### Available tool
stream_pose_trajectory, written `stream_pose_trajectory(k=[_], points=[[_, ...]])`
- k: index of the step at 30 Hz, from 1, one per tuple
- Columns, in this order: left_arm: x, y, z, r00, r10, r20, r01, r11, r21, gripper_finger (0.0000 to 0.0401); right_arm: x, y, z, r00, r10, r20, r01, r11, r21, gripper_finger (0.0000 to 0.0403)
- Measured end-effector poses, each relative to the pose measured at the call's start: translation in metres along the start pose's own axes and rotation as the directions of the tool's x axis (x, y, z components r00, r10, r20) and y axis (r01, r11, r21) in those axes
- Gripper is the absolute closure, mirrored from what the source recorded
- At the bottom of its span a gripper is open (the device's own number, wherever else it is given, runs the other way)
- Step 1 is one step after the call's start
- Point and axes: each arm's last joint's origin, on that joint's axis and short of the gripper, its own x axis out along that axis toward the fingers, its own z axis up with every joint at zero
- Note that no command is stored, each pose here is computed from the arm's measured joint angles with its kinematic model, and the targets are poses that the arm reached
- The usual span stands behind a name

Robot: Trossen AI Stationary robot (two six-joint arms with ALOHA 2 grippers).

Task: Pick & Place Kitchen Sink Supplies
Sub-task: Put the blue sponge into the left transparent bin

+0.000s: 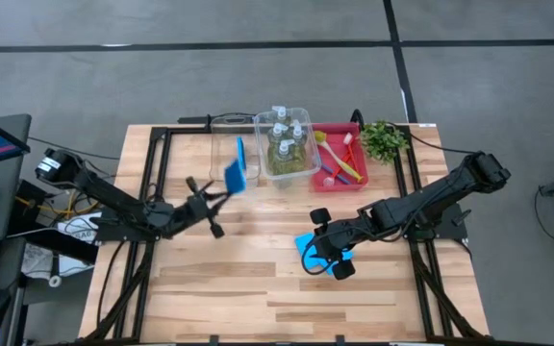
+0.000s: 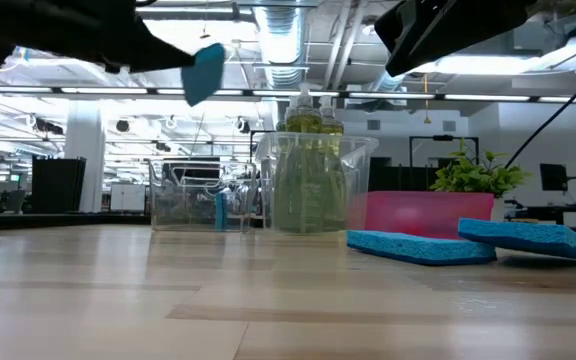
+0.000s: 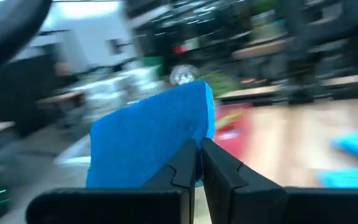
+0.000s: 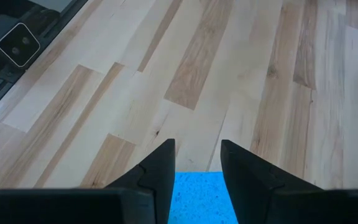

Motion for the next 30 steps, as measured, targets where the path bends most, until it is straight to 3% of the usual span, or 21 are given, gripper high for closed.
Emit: stream_pose_trajectory(k=[4, 23, 27, 30], points=[[-0.002, 0.007, 0.002, 0.989, 0.142, -0.042, -0.141, 0.989, 0.046, 0.0383, 0.0, 0.0, 0.0, 1.0, 0.0, 0.0, 0.0, 1.0, 0.0, 0.0281], [-0.003, 0.007, -0.005, 0.988, 0.141, -0.058, -0.136, 0.988, 0.075, 0.0378, 0.0, 0.0, 0.0, 1.0, -0.005, 0.001, 0.005, 1.0, 0.0, 0.0281], [-0.006, 0.008, -0.015, 0.988, 0.137, -0.072, -0.13, 0.988, 0.087, 0.0379, 0.0, -0.005, 0.005, 0.984, -0.175, 0.044, 0.175, 0.985, -0.001, 0.0281], [-0.008, 0.008, -0.019, 0.988, 0.135, -0.078, -0.13, 0.989, 0.066, 0.0378, -0.003, -0.013, 0.014, 0.908, -0.405, 0.106, 0.403, 0.914, 0.041, 0.0281]])
